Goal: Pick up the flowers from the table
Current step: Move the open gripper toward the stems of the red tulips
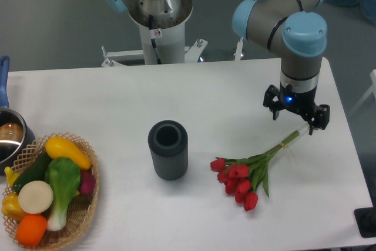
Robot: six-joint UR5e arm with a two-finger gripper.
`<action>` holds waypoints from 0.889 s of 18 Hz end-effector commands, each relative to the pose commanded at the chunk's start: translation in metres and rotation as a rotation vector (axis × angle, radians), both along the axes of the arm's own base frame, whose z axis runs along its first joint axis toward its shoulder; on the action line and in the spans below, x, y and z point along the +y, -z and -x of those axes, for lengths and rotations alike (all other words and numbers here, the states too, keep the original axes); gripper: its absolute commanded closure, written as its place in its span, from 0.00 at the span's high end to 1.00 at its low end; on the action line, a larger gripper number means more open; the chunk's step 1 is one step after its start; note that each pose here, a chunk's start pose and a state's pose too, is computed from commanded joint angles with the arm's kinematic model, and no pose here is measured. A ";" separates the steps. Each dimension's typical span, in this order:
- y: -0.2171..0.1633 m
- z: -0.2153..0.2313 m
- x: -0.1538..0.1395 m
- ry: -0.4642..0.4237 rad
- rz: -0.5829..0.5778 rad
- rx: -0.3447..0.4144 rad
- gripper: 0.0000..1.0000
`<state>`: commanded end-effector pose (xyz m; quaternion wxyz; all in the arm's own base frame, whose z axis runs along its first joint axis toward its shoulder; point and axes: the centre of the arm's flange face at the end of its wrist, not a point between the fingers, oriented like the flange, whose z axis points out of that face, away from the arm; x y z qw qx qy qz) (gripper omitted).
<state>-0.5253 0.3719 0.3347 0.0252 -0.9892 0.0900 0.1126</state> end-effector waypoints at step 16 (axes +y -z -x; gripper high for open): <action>0.031 -0.015 0.004 0.005 -0.085 -0.050 1.00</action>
